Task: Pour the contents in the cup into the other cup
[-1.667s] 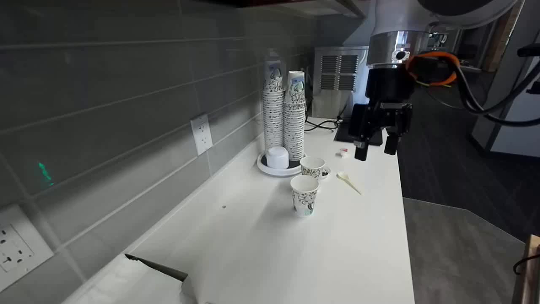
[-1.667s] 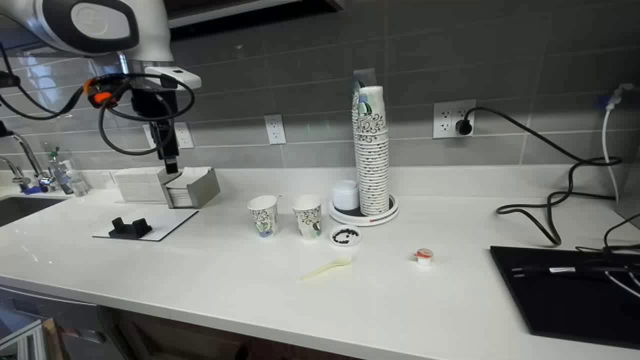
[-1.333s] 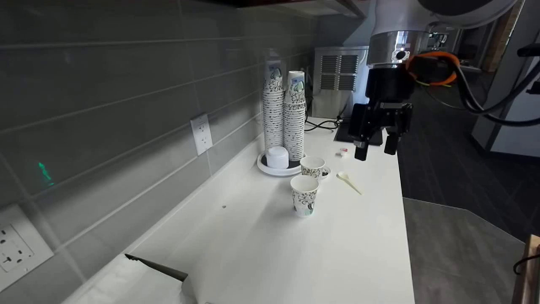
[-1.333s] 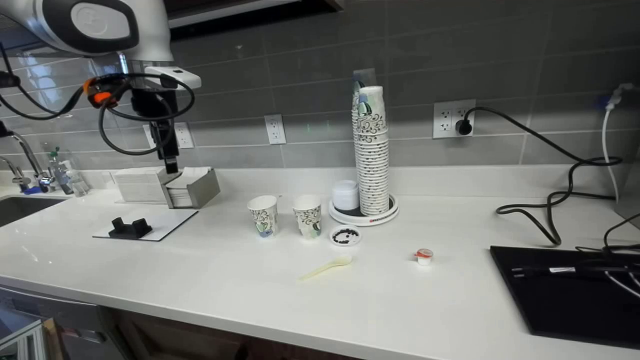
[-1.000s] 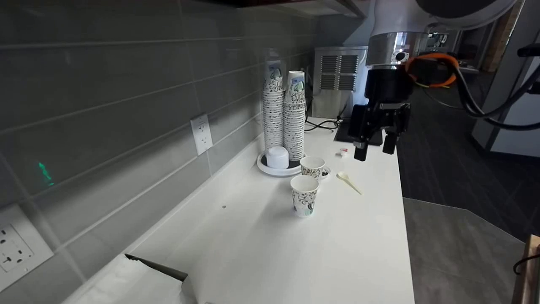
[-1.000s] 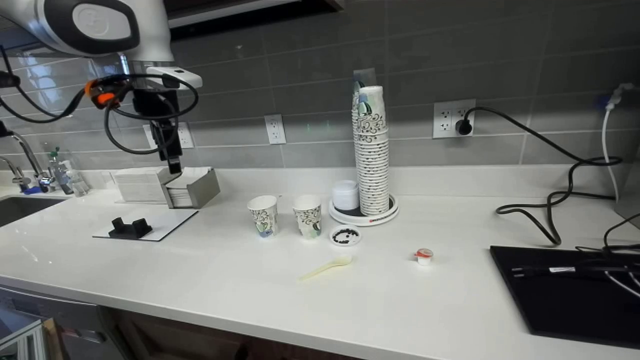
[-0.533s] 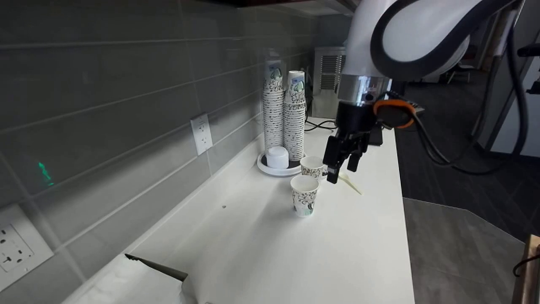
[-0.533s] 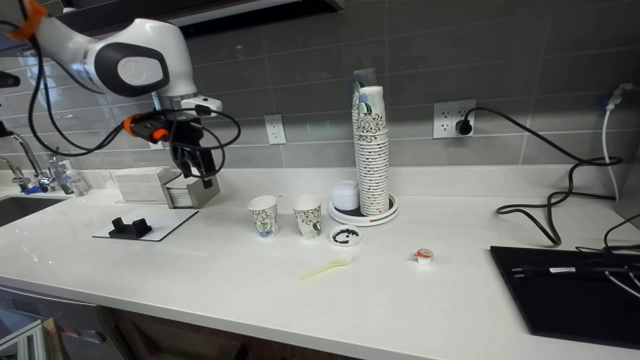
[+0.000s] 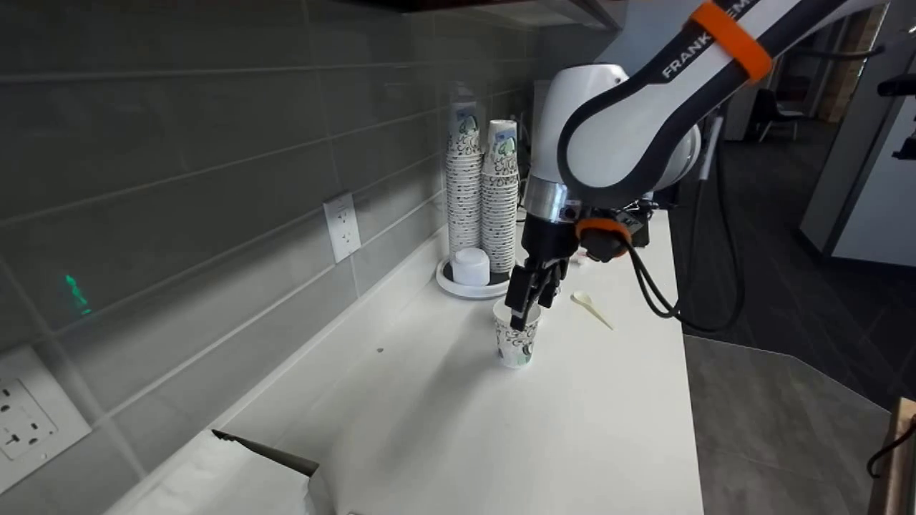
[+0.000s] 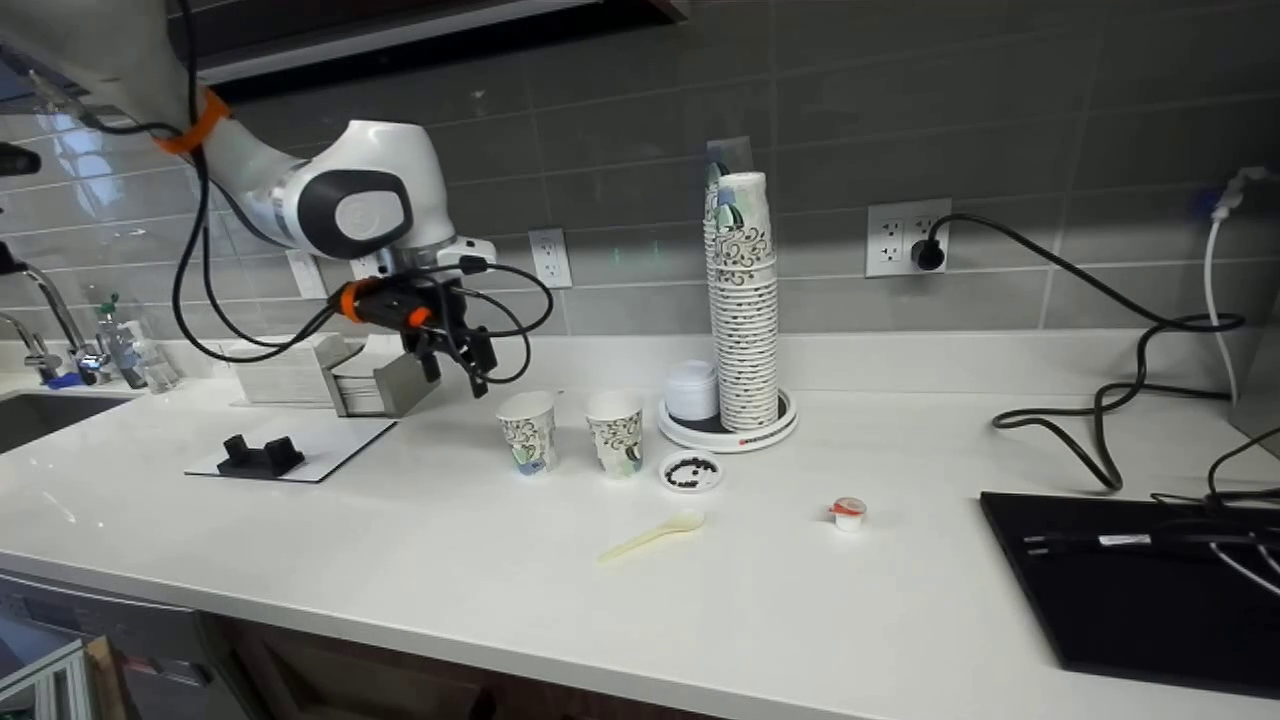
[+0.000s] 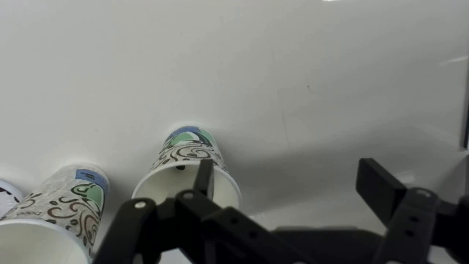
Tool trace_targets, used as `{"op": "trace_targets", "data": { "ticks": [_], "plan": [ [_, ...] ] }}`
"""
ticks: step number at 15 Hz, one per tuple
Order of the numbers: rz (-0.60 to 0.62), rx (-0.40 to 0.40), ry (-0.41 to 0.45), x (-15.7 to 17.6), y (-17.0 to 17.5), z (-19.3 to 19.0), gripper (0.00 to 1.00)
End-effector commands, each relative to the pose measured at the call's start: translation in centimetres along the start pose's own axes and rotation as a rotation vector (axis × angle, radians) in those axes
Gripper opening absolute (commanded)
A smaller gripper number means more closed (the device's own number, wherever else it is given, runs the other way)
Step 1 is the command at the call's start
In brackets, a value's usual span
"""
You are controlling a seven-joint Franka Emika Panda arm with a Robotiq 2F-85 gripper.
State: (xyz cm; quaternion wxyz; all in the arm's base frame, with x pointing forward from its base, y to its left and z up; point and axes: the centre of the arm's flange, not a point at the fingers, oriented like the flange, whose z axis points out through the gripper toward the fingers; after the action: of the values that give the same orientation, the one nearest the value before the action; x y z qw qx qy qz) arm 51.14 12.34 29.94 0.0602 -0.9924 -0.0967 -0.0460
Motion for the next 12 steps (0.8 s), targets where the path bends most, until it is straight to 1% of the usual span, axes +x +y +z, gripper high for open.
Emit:
{"op": "trace_targets", "data": {
  "ticks": [1, 4, 11, 12],
  "plan": [
    [-0.051, -0.048, 0.027, 3.0, -0.2, 2.5, 1.0],
    [-0.078, -0.058, 0.037, 3.8, -0.2, 3.6, 1.0],
    [-0.076, -0.052, 0.03, 4.6, -0.4, 5.6, 1.0],
    [-0.076, -0.048, 0.026, 4.6, -0.5, 5.8, 0.89]
  ]
}}
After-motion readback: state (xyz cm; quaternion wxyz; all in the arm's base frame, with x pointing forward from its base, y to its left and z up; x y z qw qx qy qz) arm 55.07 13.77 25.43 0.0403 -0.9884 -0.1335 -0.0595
